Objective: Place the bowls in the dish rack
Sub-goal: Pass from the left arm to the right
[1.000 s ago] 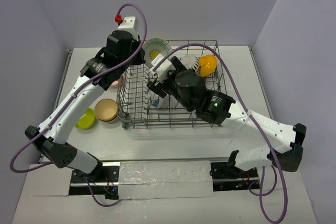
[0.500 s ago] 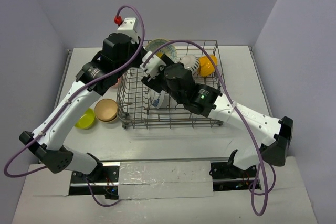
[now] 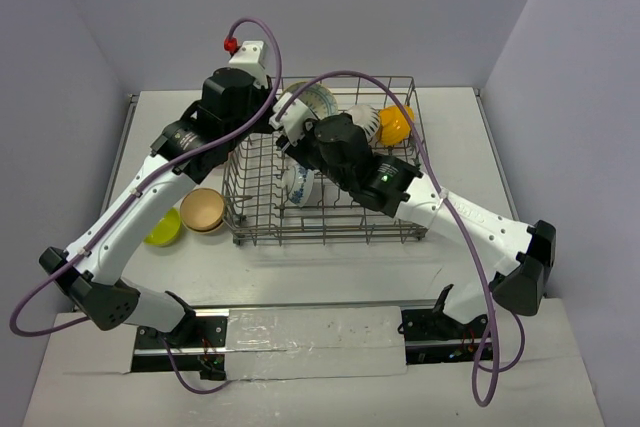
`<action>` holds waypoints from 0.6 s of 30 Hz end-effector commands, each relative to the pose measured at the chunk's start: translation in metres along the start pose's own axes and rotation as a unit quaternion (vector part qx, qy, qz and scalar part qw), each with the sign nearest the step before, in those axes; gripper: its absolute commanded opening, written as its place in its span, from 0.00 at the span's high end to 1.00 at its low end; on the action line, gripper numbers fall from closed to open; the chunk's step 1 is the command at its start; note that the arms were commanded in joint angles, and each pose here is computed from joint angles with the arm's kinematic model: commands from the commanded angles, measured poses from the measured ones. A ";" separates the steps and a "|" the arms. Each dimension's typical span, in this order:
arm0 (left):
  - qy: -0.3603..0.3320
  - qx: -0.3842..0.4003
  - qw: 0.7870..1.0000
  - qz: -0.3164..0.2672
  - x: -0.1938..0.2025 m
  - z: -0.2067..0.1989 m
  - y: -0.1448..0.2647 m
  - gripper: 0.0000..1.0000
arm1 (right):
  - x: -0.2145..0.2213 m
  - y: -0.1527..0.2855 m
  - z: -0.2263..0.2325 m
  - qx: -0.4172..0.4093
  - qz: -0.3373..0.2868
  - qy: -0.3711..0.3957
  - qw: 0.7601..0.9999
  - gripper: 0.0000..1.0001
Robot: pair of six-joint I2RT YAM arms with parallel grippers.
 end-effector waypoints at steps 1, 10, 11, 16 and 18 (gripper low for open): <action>0.014 0.049 0.997 -0.054 -0.031 -0.019 0.018 1.00 | -0.012 -0.002 -0.014 0.016 -0.026 -0.024 0.999 0.54; 0.017 0.053 0.997 -0.051 -0.029 -0.021 0.015 1.00 | -0.008 -0.008 -0.009 0.007 -0.023 -0.029 0.999 0.65; 0.017 0.052 0.997 -0.050 -0.028 -0.021 0.014 1.00 | -0.006 -0.009 -0.008 0.007 -0.021 -0.030 0.999 0.67; 0.019 0.059 0.997 -0.040 -0.024 -0.024 0.009 1.00 | -0.008 -0.013 -0.005 0.003 -0.024 -0.038 0.999 0.92; 0.020 0.060 0.997 -0.038 -0.023 -0.025 0.008 1.00 | -0.006 -0.015 -0.003 0.002 -0.021 -0.037 0.999 1.00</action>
Point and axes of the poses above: each gripper's point midway between its finger pads, its own y axis back along the fingers, its own z axis along the line the jaws close on, x = y × z, the point moved 3 cm from there along y, back along the fingers, and after that the axes turned 9 degrees about y, right-handed, at the moved point
